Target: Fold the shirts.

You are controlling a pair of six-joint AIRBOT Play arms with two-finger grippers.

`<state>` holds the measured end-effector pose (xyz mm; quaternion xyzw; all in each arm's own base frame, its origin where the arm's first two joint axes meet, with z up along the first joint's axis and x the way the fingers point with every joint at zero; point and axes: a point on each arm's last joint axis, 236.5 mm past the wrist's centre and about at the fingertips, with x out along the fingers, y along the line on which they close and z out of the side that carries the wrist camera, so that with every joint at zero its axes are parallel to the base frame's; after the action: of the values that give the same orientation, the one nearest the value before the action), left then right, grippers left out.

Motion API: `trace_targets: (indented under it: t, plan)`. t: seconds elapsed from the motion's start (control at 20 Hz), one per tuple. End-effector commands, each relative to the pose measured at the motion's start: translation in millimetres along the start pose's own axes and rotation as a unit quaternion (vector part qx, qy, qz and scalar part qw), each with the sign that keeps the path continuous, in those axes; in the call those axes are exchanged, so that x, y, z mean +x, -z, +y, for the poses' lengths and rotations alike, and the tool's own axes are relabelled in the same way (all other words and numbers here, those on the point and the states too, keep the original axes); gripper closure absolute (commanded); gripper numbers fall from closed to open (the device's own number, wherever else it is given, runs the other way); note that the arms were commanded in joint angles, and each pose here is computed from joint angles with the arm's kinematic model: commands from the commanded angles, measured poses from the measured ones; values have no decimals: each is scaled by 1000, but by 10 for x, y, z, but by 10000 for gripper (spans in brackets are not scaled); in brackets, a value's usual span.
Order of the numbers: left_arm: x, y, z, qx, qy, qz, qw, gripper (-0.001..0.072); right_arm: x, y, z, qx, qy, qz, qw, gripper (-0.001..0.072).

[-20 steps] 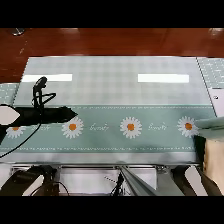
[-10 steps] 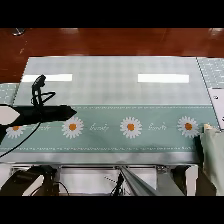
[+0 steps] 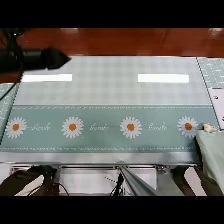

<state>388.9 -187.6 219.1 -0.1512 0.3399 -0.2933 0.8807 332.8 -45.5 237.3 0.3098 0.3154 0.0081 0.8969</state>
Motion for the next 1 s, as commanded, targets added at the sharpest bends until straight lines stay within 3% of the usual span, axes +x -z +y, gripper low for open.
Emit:
trace_targets:
  t: [0.0,0.1,0.2,0.35,0.45,0.95]
  plan:
    - [223,-63,-238,53,4,59,997,689,846,704,937,-176,-74,97,977,690]
    - [392,364,99,47,-63,122,990,689,1314,1266,829,-270,10,170,948,690]
    - [479,910,641,17,-144,186,972,689,1677,1570,470,-312,116,215,918,690]
    - [552,1779,1082,-18,-184,273,944,688,1998,1887,19,-300,194,279,892,690]
    - [576,2018,1171,-26,-189,290,938,688,2079,2026,-96,-287,211,301,885,690]
    - [626,1760,1140,-19,-186,255,949,688,2092,2018,-83,-285,209,298,887,690]
